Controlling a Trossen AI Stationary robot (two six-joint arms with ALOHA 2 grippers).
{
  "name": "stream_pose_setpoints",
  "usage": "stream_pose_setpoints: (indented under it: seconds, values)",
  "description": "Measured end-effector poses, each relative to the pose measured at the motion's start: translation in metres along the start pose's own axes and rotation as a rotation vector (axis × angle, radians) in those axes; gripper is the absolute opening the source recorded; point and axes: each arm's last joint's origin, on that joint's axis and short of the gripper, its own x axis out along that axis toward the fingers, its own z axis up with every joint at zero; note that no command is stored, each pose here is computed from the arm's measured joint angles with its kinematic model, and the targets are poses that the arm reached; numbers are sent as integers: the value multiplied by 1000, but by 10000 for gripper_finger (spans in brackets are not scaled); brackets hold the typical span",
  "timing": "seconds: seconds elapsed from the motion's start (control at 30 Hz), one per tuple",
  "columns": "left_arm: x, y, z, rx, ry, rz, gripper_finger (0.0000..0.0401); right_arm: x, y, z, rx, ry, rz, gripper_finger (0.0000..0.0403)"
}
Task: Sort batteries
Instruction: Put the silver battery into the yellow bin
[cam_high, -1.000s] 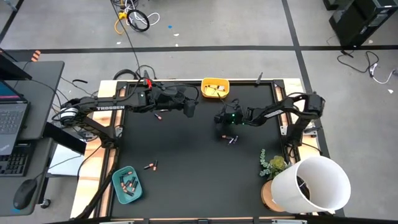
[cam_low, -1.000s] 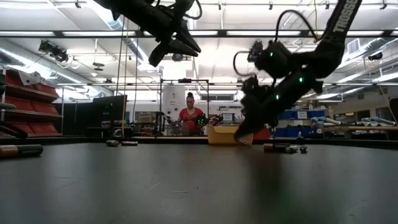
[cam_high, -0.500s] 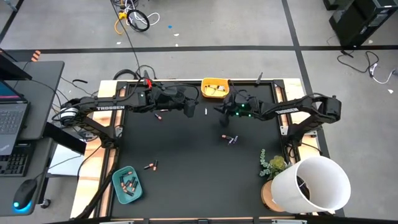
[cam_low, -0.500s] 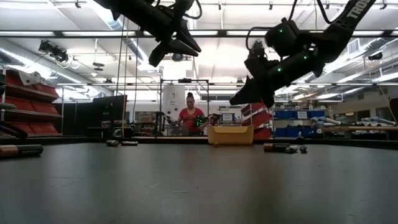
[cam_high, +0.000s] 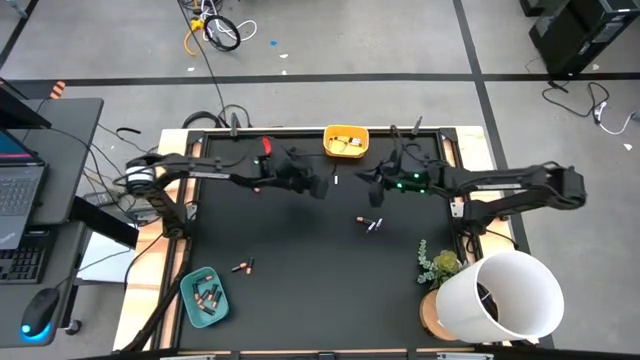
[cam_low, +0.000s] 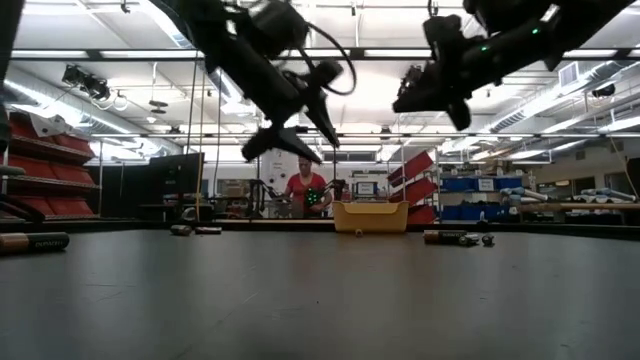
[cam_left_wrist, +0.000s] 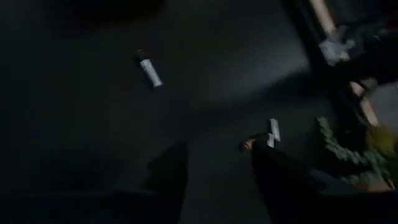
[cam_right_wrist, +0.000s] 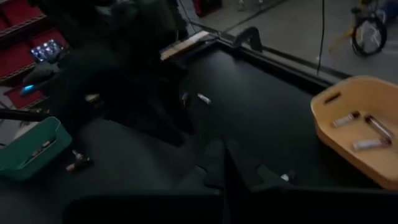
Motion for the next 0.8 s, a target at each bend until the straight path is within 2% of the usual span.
stream_pose_setpoints:
  seconds: [0.1,0.27,0.4,0.47,0.57,0.8]
  values:
    - [21,0,-2,-14,16,34,203,-12,2,0,26,23,-1,1]
    - [58,-13,2,3,-2,74,196,-28,11,-2,19,38,4,0]
    - [83,-16,8,46,-16,211,194,-37,20,-3,3,22,16,0]
    - [93,-16,9,82,-6,287,194,-40,24,-3,2,24,27,0]
    - [103,-19,13,136,-22,328,194,-44,26,-5,8,31,26,0]
    - [111,-14,14,150,-74,416,194,-45,29,-7,6,40,41,0]
